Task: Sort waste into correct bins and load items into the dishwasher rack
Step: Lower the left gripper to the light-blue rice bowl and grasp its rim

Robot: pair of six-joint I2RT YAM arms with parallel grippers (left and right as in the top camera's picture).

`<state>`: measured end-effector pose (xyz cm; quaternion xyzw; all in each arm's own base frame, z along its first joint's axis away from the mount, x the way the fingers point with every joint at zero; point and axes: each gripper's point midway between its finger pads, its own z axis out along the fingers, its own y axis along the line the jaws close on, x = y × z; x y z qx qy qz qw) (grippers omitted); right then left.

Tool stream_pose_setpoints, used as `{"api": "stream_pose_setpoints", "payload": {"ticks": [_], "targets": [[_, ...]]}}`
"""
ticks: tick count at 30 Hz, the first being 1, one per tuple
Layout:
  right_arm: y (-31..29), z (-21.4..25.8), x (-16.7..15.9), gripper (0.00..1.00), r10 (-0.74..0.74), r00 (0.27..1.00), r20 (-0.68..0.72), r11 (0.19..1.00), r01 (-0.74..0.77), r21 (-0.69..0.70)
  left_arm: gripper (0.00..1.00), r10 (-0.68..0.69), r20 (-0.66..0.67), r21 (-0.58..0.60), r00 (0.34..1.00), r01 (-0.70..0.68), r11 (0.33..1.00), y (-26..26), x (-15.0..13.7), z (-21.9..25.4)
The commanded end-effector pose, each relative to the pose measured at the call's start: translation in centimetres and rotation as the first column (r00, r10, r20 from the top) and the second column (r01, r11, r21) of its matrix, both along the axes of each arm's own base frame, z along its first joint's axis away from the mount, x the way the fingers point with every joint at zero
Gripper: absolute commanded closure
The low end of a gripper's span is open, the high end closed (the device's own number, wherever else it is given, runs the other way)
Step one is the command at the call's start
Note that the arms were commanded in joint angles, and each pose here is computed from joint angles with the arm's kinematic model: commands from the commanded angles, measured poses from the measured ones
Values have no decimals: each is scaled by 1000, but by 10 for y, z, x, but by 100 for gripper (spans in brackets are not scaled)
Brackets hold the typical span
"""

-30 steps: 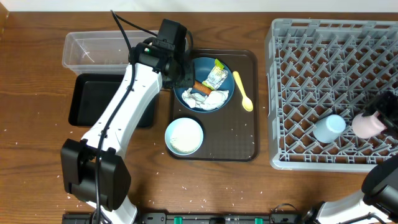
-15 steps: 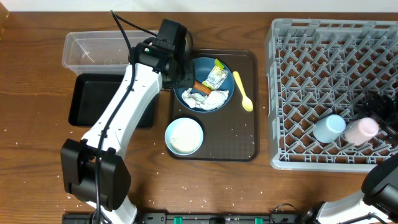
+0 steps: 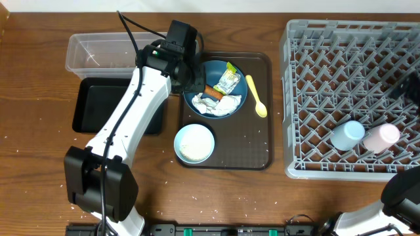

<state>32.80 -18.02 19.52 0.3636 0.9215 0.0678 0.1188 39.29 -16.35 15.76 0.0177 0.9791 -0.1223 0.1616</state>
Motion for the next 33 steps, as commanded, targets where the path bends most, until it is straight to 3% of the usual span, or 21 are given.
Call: {"api": "stream_pose_setpoints", "payload": {"ticks": [1,9,18,25,33], "targets": [[33,35,31,4,166,973,158,985,-172,24,50,-60,-8,7,998,60,998,-3,-4,-5],[127,63,78,5,430,858,281,898,-439,-34,45,-105,-12,13,994,105,994,-17,-11,-6],[226,66,91,4,633,716,295,765,-636,-98,45,-97,-114,42,989,102,994,-12,-36,-14],[246,65,90,3,677,684,271,731,-667,-141,45,41,-305,94,952,-13,995,6,-83,-14],[246,65,90,3,677,684,270,731,-667,-142,45,56,-280,127,958,-21,992,-10,-120,4]]}}
